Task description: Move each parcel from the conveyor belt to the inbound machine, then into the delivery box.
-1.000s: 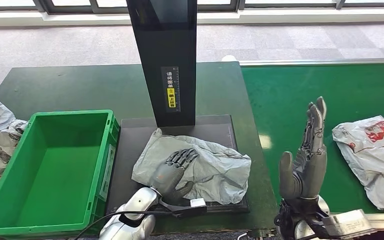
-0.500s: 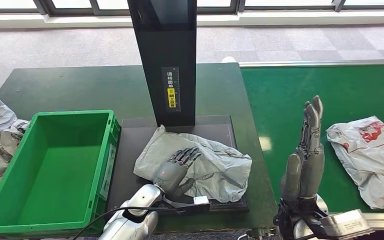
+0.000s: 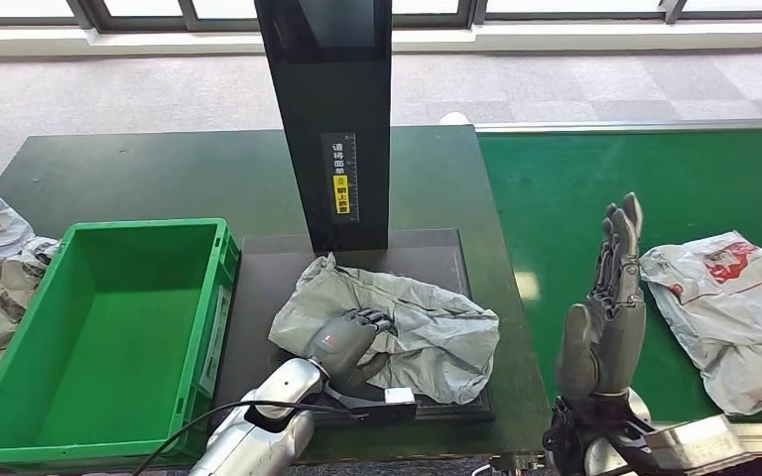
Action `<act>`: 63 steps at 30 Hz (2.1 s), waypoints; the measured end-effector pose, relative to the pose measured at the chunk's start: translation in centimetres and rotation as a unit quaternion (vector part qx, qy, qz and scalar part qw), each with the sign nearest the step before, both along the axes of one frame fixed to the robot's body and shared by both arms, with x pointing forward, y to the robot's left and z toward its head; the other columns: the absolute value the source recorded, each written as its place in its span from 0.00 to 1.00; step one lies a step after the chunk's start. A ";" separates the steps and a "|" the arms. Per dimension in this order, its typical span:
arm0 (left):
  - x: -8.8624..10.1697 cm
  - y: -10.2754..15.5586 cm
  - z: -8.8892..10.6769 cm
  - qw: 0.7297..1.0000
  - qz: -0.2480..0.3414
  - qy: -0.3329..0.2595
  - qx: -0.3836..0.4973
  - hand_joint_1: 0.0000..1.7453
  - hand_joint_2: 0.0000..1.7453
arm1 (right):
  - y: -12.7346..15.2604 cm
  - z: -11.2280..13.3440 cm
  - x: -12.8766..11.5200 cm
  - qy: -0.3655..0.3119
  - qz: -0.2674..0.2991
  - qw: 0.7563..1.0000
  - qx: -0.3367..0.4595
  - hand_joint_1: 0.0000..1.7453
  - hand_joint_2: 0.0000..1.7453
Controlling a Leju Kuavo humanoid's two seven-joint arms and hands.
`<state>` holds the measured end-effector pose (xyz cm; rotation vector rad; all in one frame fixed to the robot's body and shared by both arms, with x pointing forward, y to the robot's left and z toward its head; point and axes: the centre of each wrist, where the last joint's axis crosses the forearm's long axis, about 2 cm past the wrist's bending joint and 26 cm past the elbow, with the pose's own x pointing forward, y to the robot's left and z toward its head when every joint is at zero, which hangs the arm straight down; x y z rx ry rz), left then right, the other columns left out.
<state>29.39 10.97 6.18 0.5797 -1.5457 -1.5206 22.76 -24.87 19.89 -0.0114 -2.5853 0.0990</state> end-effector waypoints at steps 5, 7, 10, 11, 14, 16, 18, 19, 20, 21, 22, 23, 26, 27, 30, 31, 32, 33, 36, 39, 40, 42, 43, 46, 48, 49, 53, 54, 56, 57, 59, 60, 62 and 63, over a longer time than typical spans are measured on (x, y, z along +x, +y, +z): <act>0.0 -0.1 0.1 1.000 -0.004 0.004 0.004 1.00 1.00 | 0.0 -0.2 -0.2 0.006 0.005 1.000 0.001 0.00 1.00; 0.0 -0.1 0.1 1.000 -0.004 0.004 0.004 1.00 1.00 | 0.0 -0.3 -0.2 0.006 0.007 1.000 0.001 0.00 1.00; -0.1 -0.1 0.0 1.000 -0.005 0.006 0.003 1.00 1.00 | 0.0 -0.2 -0.2 0.006 0.007 1.000 0.003 0.00 1.00; -0.2 0.0 0.0 1.000 -0.006 0.006 0.003 1.00 1.00 | 0.0 -0.2 -0.2 0.006 0.007 1.000 0.004 0.00 1.00; -0.2 0.1 -0.2 1.000 -0.005 0.011 0.002 1.00 1.00 | -0.1 -0.2 -0.2 0.006 0.006 1.000 0.006 0.00 1.00; -0.2 0.2 -0.4 1.000 -0.004 0.011 0.001 1.00 1.00 | -0.1 -0.2 -0.2 0.006 0.006 1.000 0.007 0.00 1.00; -0.2 0.2 -0.4 1.000 0.000 0.002 -0.002 1.00 1.00 | -0.1 -0.2 -0.2 0.006 0.006 1.000 0.007 0.00 1.00; -0.3 0.2 -0.4 1.000 0.005 -0.009 -0.004 1.00 1.00 | -0.1 -0.2 -0.2 0.006 0.006 1.000 0.007 0.00 1.00; -0.3 0.2 -0.3 0.999 0.014 -0.029 -0.006 1.00 1.00 | -0.1 -0.2 -0.2 0.006 0.005 1.000 0.006 0.00 1.00; -0.3 0.2 -0.2 0.998 0.027 -0.058 -0.011 1.00 1.00 | -0.1 -0.2 -0.3 0.005 0.004 1.000 0.006 0.00 1.00; -0.5 0.3 0.2 0.994 0.044 -0.096 -0.018 1.00 1.00 | -0.1 -0.2 -0.4 0.005 0.001 1.000 0.006 0.00 1.00; -0.5 0.4 0.8 0.987 0.065 -0.140 -0.032 1.00 1.00 | -0.1 -0.2 -0.5 0.004 -0.001 1.000 0.006 0.00 1.00; -0.7 1.1 3.5 0.955 0.118 -0.259 -0.087 1.00 1.00 | 0.0 -0.1 -0.8 0.003 -0.008 1.000 0.007 0.00 1.00; -0.7 1.5 4.3 0.945 0.129 -0.283 -0.099 1.00 1.00 | 0.0 -0.1 -0.8 0.003 -0.010 1.000 0.007 0.00 1.00; -1.0 2.5 5.9 0.927 0.151 -0.321 -0.117 1.00 1.00 | 0.1 -0.1 -0.8 0.003 -0.013 1.000 0.009 0.00 1.00; -1.1 3.0 6.5 0.921 0.161 -0.332 -0.121 1.00 1.00 | 0.1 -0.1 -0.8 0.003 -0.013 1.000 0.011 0.00 1.00; -1.1 3.6 7.1 0.915 0.172 -0.345 -0.123 1.00 1.00 | 0.1 -0.1 -0.8 0.003 -0.014 1.000 0.012 0.00 1.00; -1.1 4.5 7.7 0.907 0.183 -0.360 -0.125 1.00 1.00 | 0.1 -0.1 -0.8 0.004 -0.014 1.000 0.014 0.00 1.00; -1.4 7.7 9.8 0.880 0.195 -0.415 -0.121 1.00 1.00 | 0.1 -0.2 -0.9 0.006 -0.009 1.000 0.018 0.00 1.00; -2.5 10.6 11.7 0.856 0.178 -0.474 -0.106 1.00 1.00 | 0.1 -0.2 -0.9 0.006 0.002 1.000 0.019 0.00 1.00; -3.0 11.4 12.3 0.848 0.176 -0.490 -0.100 1.00 1.00 | 0.1 -0.1 -0.9 0.006 0.005 1.000 0.019 0.00 1.00; -3.6 12.9 13.3 0.832 0.184 -0.516 -0.088 1.00 1.00 | 0.2 -0.1 -0.8 0.005 0.010 1.000 0.018 0.00 1.00; -3.9 13.4 13.6 0.827 0.188 -0.523 -0.083 1.00 1.00 | 0.2 0.0 -0.8 0.004 0.011 1.000 0.018 0.00 1.00; -4.0 13.7 13.8 0.824 0.191 -0.528 -0.080 1.00 1.00 | 0.2 0.0 -0.7 0.004 0.012 1.000 0.017 0.00 1.00; -4.0 13.7 13.8 0.824 0.191 -0.528 -0.080 1.00 1.00 | 0.2 0.0 -0.7 0.004 0.012 1.000 0.017 0.00 1.00; -4.0 13.7 13.8 0.824 0.191 -0.528 -0.080 1.00 1.00 | 0.2 0.0 -0.7 0.004 0.012 1.000 0.017 0.00 1.00; -4.0 13.8 13.8 0.823 0.192 -0.529 -0.079 1.00 1.00 | 0.2 0.0 -0.7 0.004 0.012 1.000 0.017 0.00 1.00; -4.1 13.9 13.9 0.822 0.193 -0.530 -0.078 1.00 1.00 | 0.2 0.0 -0.7 0.004 0.012 1.000 0.017 0.00 1.00; -4.2 14.3 14.1 0.818 0.198 -0.535 -0.075 1.00 1.00 | 0.2 0.0 -0.7 0.003 0.014 1.000 0.017 0.00 1.00; -4.3 14.5 14.2 0.815 0.202 -0.538 -0.072 1.00 1.00 | 0.2 0.0 -0.7 0.003 0.014 1.000 0.016 0.00 1.00; -4.7 15.4 14.6 0.807 0.220 -0.545 -0.065 1.00 1.00 | 0.2 0.1 -0.7 0.002 0.016 1.000 0.016 0.00 1.00; -4.9 16.0 14.8 0.801 0.232 -0.549 -0.059 1.00 1.00 | 0.2 0.1 -0.6 0.002 0.018 1.000 0.016 0.00 1.00; -5.5 18.6 14.9 0.784 0.281 -0.552 -0.033 1.00 1.00 | 0.3 0.2 -0.5 0.001 0.023 1.000 0.015 0.00 1.00; -5.4 21.1 14.3 0.780 0.320 -0.538 -0.008 1.00 1.00 | 0.3 0.2 -0.5 0.001 0.026 1.000 0.015 0.00 1.00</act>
